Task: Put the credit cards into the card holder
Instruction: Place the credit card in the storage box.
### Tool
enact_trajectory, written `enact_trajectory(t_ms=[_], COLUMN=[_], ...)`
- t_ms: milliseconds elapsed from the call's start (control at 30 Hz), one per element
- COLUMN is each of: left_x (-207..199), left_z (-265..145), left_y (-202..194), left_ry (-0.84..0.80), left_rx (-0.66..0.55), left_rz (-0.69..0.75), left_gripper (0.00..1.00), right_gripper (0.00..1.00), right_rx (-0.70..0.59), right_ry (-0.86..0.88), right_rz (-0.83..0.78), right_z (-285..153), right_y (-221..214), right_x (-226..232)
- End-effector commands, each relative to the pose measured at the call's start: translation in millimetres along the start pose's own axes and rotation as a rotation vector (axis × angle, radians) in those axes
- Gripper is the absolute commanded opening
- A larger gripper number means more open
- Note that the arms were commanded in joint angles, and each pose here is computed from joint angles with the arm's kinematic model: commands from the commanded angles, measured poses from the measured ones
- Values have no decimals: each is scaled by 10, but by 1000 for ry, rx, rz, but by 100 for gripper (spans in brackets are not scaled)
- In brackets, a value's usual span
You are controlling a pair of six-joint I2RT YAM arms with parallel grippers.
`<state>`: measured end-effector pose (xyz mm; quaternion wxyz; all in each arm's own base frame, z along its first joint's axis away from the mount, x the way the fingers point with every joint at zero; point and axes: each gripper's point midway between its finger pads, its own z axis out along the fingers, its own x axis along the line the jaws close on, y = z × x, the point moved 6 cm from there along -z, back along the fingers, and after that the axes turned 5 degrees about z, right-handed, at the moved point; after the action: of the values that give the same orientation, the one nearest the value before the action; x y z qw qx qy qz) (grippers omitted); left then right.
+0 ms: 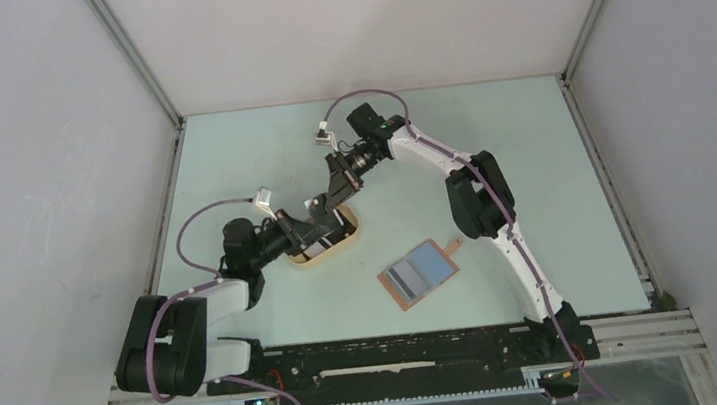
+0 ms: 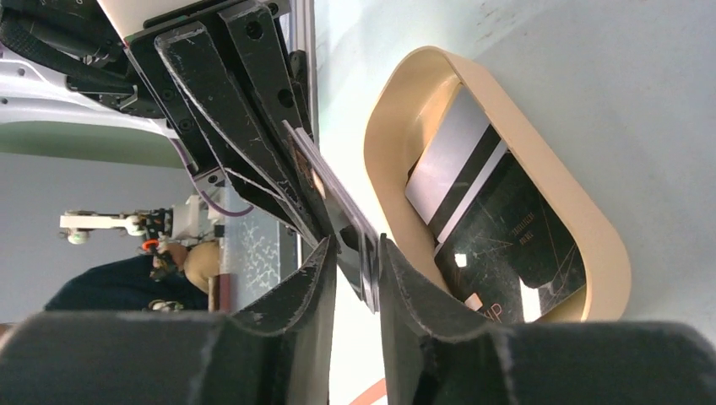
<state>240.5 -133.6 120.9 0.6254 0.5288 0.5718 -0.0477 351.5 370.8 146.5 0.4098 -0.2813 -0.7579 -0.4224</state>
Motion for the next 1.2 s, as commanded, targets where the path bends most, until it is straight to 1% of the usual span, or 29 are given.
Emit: enact_trajectory(t_ms=[0, 100, 267, 367, 433, 500, 600, 767, 833, 900, 1000, 1067, 1133, 1167], left_x=[2, 52, 44, 18, 2, -21, -70, -110, -91, -67, -19, 17, 39, 38], left_z=[17, -9, -18, -19, -21, -23, -25, -37, -35, -29, -32, -52, -69, -79], left_y=[187, 177, 171, 170, 169, 170, 163, 165, 163, 173, 175, 178, 187, 199], left_ry=[-4, 15, 4, -16, -31, -54, -99, -155, -150, -133, -85, -28, 26, 45], left_rx=[-37, -36, -27, -19, -19, -18, -16, -20, -22, -37, -48, -50, -49, -52], left_rz=[6, -5, 6, 15, 14, 9, 2, -8, -13, -16, -11, 4, 24, 33], left_gripper=[0, 0, 0, 0, 0, 0, 1, 6, 8, 20, 38, 53, 62, 65], right_gripper=[37, 44, 53, 54, 53, 49, 32, 16, 6, 0, 0, 0, 0, 0], right_rx=[-4, 1, 2, 7, 13, 20, 22, 23, 26, 25, 14, 4, -1, -3], right_ry=[95, 108, 117, 139, 149, 159, 168, 206, 223, 219, 176, 138, 113, 100], right_rz=[6, 22, 28, 32, 28, 28, 38, 48, 40, 35, 25, 19, 21, 23], right_z=[23, 46, 54, 79, 110, 146, 160, 117, 108, 104, 94, 82, 79, 83], right_y=[95, 97, 87, 79, 74, 66, 69, 58, 51, 43, 49, 57, 62, 67], right_x=[120, 73, 37, 47, 60, 75, 89, 105, 127, 134, 150, 155, 158, 161])
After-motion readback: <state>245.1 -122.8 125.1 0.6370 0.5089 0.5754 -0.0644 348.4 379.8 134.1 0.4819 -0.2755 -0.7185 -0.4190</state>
